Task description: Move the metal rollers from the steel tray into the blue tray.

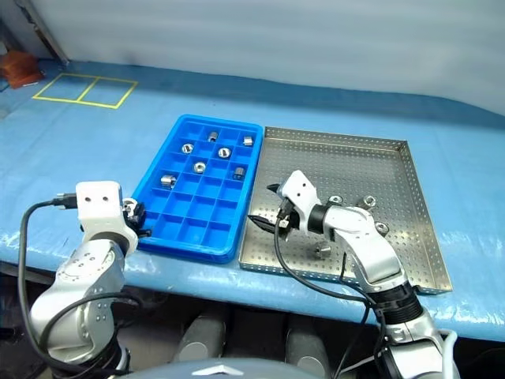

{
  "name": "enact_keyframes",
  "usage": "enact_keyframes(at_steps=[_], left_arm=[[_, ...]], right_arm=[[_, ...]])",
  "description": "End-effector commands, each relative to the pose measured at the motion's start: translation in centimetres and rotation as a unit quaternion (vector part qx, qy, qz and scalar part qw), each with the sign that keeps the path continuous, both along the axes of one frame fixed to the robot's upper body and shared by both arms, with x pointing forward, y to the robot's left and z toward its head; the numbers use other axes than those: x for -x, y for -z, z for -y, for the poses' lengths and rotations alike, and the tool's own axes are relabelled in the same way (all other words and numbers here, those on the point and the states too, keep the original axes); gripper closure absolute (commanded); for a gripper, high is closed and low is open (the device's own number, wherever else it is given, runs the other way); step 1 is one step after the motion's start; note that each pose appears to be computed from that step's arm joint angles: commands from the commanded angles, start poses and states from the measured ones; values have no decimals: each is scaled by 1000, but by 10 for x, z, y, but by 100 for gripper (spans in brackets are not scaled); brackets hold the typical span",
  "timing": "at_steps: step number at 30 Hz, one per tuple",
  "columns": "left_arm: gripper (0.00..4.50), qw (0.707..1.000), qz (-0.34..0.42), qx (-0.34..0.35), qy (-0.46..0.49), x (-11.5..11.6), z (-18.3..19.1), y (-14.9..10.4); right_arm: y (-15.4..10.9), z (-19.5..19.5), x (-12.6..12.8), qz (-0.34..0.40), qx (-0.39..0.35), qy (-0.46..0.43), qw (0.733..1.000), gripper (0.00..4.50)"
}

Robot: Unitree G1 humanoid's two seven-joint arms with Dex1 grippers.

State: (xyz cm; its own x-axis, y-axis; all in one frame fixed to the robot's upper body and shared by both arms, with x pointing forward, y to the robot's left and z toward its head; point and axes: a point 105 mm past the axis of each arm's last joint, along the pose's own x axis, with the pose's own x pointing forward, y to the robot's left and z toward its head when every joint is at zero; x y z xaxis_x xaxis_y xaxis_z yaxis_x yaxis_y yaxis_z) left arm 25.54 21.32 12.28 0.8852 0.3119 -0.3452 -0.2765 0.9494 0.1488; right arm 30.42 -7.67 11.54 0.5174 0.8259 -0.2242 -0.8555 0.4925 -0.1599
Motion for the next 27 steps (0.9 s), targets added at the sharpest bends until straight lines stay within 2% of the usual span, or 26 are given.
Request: enact_keyframes(at_steps=[1,3,6,9,12,14,15,18,23,27], left_arm=[[277,1000,10,-7,4,-1,-1,-2],[204,1000,1,-15,11,-3,0,3],[113,999,27,0,18,-14,7,-4],[113,996,73,18,48,-24,19,-20],[113,976,165,48,137,-37,51,-53],[113,937,193,96,276,-40,99,-68],[113,907,191,114,359,-38,126,-72],[113,828,147,134,524,-28,178,-64],[113,751,66,117,647,-25,222,-36],[113,712,22,118,692,-29,242,-14]], right_arm=[[-11,1,0,27,-5,4,1000,0],[-12,3,0,31,-5,8,999,0],[-13,4,0,38,-4,15,999,0],[-15,6,1,43,-4,23,999,0],[-18,13,0,53,-4,45,998,0],[-21,24,-1,67,12,72,995,0],[-22,33,-1,74,30,92,993,0],[-20,58,0,87,79,148,982,0],[-23,85,19,84,96,204,971,0],[-16,102,36,63,106,243,962,0]])
